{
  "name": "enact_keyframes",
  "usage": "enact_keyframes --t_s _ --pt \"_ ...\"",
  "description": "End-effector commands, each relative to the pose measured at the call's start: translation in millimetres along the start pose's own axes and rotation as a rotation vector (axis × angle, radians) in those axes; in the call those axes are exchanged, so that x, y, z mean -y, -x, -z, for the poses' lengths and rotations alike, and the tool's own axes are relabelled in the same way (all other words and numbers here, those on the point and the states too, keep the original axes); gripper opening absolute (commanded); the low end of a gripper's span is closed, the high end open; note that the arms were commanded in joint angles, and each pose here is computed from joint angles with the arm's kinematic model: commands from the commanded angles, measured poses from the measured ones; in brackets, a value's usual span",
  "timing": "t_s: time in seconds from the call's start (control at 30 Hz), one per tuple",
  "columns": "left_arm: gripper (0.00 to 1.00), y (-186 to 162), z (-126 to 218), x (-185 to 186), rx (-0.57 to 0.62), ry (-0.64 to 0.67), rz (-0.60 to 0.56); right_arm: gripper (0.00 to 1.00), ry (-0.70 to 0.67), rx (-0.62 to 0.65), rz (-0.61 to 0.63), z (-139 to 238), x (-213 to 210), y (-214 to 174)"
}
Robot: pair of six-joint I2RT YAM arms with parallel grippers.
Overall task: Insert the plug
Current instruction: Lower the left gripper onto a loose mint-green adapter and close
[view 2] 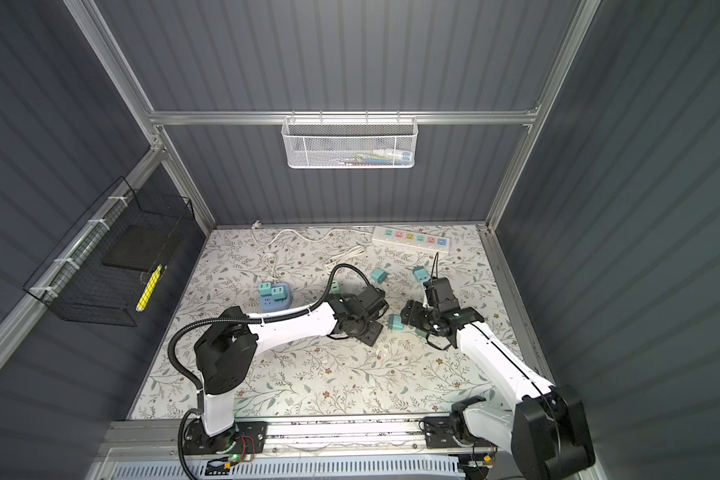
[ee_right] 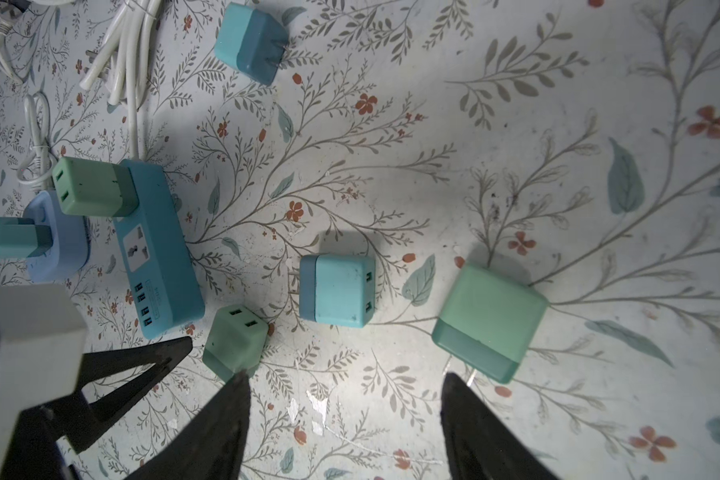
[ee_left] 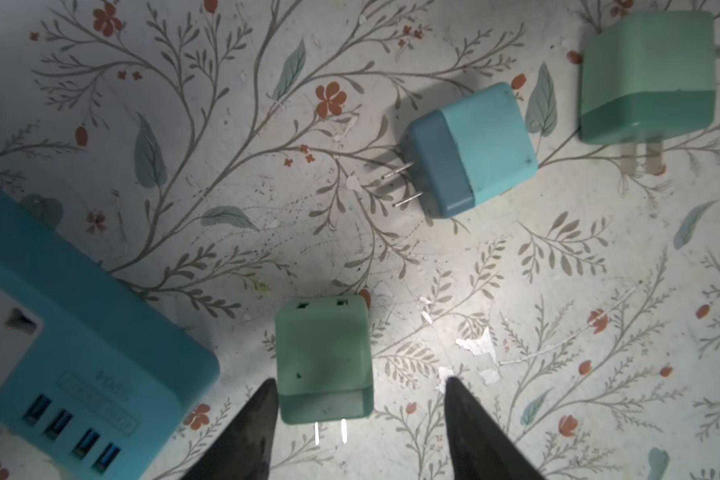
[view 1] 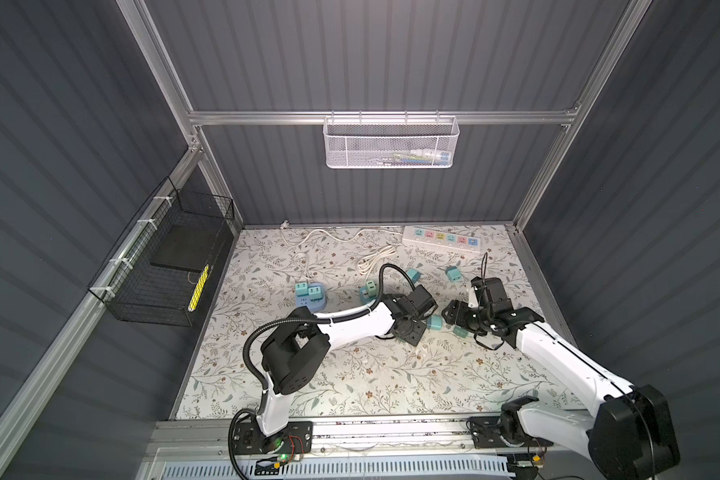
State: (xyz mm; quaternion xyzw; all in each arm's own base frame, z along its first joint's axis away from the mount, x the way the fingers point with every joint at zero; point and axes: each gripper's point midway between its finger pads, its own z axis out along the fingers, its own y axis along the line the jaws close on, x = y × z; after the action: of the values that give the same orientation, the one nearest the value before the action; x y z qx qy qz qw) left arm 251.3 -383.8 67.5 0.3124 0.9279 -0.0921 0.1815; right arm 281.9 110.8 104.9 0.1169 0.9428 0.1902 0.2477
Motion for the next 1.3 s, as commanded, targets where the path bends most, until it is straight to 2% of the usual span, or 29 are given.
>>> enact_keyframes --t_s 0.0,0.33,0.8,0.9,1.0,1.1,1.27 --pt "0.62 -14.2 -5.6 -3.8 -0.082 0.036 -0.036 0.73 -0.005 -0.017 0.006 -0.6 4.8 -7.1" --pt "0.62 -21.6 -24.0 -7.5 -0.125 0.079 -0.059 0.73 -0.011 -0.003 0.006 1.1 6.8 -5.5" --pt "0.53 -30.9 -40.8 -13.4 -0.136 0.106 -0.077 0.73 -0.036 0.021 0.009 3.0 11.0 -0.2" --pt "0.41 -31.9 -39.2 -13.5 -0.132 0.105 -0.084 0.73 -0.031 0.035 0.013 5.4 8.5 5.4" --pt "0.29 -25.4 -30.9 -10.6 -0.085 0.084 -0.093 0.73 -0.033 0.037 0.016 6.5 8.1 7.1" --pt "0.26 -19.1 -17.2 -6.7 -0.017 0.047 -0.115 0.73 -0.028 0.036 0.017 8.6 6.4 8.4" --pt "0.24 6.1 22.8 6.4 0.199 -0.053 -0.179 0.67 0.054 0.001 0.044 14.5 -12.5 7.3"
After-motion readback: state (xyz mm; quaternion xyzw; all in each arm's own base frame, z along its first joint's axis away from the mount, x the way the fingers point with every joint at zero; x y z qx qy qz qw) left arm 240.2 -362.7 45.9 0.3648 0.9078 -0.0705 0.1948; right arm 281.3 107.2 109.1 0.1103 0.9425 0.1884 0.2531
